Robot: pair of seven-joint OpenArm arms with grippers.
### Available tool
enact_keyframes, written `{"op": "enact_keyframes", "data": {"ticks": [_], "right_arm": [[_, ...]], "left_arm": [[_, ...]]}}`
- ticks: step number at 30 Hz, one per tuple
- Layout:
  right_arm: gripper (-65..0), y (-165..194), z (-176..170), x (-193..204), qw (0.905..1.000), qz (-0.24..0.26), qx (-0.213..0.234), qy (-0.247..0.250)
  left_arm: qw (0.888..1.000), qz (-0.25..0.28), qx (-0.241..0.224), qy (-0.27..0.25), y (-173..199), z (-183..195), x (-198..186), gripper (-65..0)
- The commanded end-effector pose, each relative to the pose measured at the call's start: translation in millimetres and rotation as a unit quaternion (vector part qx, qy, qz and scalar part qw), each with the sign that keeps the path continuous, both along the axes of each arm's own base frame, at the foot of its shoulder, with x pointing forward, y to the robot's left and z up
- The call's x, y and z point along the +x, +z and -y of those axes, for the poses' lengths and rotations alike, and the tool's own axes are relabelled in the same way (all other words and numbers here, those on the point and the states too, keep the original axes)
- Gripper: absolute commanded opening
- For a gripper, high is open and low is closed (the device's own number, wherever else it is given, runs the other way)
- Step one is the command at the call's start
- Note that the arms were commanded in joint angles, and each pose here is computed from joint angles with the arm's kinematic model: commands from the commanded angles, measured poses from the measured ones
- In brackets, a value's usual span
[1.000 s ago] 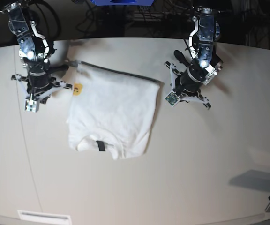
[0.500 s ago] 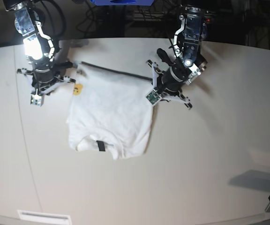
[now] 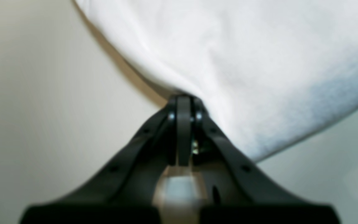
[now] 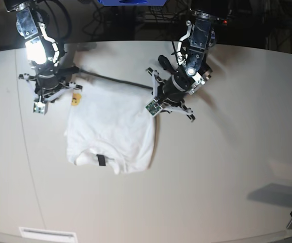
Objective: Fold the T-shirt properly
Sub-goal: 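Release the bundle and raise both grippers away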
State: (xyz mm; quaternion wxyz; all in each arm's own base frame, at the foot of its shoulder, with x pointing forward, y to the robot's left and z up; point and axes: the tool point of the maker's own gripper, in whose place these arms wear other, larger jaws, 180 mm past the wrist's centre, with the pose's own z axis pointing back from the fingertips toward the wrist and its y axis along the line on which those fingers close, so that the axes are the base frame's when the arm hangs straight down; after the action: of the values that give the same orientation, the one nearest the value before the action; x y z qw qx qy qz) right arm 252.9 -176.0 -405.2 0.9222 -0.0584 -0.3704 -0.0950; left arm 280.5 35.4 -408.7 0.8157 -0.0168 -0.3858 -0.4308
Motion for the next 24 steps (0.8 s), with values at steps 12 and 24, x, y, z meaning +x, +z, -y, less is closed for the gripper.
{"op": "enact_keyframes", "data": {"ticks": [12, 24], "right_arm": [[-64.9, 5.3, 28.7, 8.9, 0.9989, 0.018, -0.022, -0.038], [-64.9, 26.8, 47.3, 18.7, 0.9958, 0.063, -0.034, -0.057]], "left_arm": [[0.999, -0.014, -0.019, -0.036, -0.5, 38.0, -16.9, -65.0], [1.000, 0.028, -0.007, -0.005, 22.9, 8.3, 6.1, -65.0]]}}
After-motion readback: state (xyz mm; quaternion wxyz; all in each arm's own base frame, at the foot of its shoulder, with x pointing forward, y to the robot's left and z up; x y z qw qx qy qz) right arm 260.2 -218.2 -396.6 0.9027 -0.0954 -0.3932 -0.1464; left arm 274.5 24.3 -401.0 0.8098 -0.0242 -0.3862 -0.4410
